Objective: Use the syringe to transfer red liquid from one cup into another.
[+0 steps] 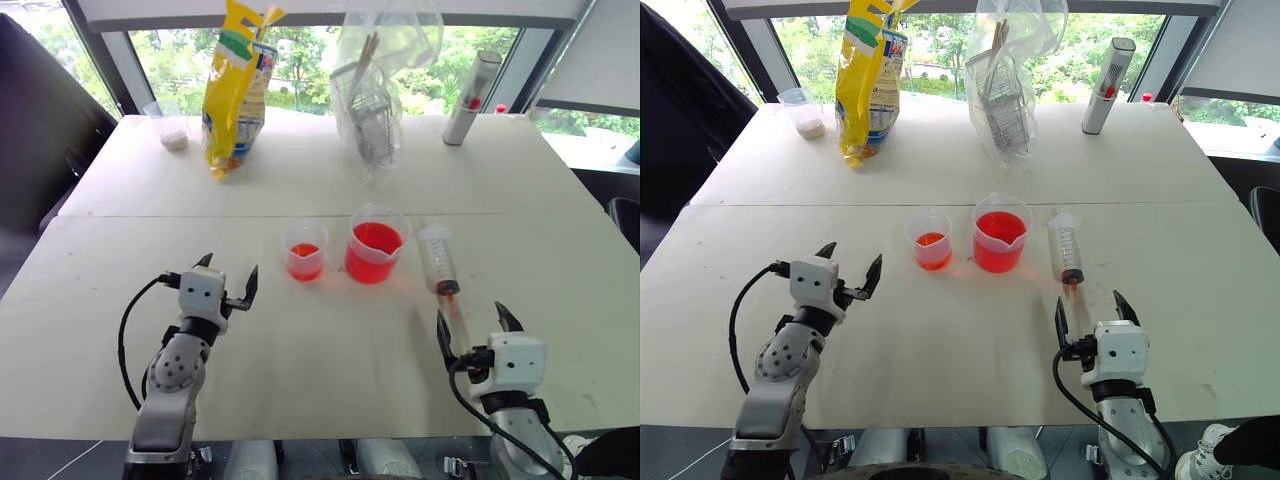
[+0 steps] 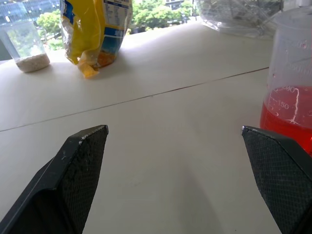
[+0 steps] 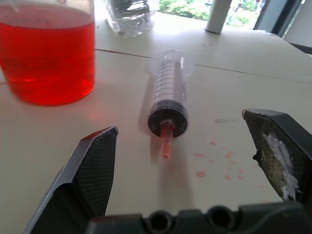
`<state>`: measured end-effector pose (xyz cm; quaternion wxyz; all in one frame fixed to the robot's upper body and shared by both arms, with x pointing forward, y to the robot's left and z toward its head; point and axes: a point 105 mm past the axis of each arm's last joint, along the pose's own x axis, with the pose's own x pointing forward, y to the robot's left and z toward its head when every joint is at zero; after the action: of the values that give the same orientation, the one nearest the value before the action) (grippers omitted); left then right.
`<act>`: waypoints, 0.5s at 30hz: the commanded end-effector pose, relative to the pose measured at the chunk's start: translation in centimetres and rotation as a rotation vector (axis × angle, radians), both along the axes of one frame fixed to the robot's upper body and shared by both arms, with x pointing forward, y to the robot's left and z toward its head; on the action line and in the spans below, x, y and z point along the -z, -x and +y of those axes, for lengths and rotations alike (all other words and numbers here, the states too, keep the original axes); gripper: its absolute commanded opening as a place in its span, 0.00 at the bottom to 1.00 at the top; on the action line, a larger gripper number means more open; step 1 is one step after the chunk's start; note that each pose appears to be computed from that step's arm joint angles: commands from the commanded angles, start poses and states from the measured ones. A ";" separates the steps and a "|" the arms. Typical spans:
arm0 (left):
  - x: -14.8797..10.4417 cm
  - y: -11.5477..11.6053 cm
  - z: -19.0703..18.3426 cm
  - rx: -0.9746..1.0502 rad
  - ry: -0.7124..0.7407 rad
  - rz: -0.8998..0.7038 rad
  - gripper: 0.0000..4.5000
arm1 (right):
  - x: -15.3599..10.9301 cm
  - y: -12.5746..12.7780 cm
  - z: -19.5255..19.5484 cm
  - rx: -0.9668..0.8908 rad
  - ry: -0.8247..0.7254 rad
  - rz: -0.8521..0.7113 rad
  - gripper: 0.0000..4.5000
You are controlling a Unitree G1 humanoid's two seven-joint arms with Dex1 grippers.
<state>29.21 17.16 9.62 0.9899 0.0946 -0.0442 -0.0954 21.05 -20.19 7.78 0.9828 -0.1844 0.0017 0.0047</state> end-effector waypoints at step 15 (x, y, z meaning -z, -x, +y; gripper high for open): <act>-10.0 -4.8 0.0 0.711 -0.123 0.092 1.00 | -10.8 -5.6 -3.1 -0.297 -0.085 0.157 0.98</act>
<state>34.19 17.70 19.00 0.9049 0.1331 -0.0301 -0.4032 26.42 -22.59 17.76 0.9729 -0.1594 0.0347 0.1641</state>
